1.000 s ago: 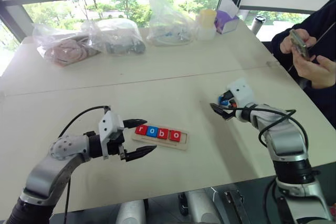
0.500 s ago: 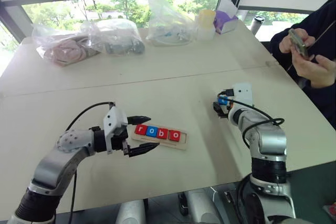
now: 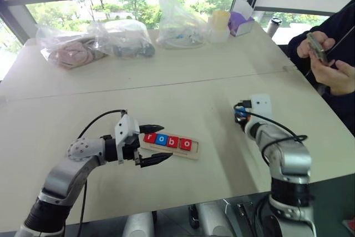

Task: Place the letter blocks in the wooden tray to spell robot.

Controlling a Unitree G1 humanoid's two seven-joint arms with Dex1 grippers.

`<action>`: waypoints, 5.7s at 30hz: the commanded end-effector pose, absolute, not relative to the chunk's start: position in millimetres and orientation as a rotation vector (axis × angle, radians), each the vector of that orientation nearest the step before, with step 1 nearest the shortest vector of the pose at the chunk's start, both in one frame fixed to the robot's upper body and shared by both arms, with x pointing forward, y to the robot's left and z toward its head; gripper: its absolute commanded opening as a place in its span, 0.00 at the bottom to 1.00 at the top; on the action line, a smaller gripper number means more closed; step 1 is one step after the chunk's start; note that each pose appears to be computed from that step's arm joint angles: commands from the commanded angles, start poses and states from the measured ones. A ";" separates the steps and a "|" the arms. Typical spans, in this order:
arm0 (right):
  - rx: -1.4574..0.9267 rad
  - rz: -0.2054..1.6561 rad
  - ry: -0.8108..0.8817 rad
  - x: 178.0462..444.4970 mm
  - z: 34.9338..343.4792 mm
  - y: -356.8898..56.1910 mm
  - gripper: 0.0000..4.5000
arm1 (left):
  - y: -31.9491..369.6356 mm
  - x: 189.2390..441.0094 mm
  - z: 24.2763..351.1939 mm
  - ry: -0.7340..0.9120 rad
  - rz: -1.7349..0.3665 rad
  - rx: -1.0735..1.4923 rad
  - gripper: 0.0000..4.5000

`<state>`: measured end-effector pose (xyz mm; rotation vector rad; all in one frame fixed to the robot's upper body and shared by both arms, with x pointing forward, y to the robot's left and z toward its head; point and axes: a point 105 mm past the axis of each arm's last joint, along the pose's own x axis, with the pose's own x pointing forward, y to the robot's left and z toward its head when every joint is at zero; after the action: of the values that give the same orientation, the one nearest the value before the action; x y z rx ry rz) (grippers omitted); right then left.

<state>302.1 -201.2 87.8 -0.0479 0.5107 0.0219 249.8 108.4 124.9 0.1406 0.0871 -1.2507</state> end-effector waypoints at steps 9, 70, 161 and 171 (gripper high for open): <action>-0.016 0.200 0.673 222.4 77.0 -164.8 0.25 | 97.3 249.8 125.6 0.053 -1.322 0.137 1.00; -0.460 1.325 0.383 273.5 119.8 -122.3 0.25 | 130.8 242.3 141.0 0.085 -1.170 0.219 1.00; -0.599 1.259 0.408 284.3 117.8 -88.6 1.00 | 130.3 238.5 139.5 0.085 -1.129 0.201 1.00; -0.612 1.208 0.351 290.6 131.2 -90.7 1.00 | 128.3 239.8 138.6 0.082 -1.135 0.200 1.00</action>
<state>288.9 -95.0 112.9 -0.5795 0.4330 1.2102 242.3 133.3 132.8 0.1926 0.1134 -1.1129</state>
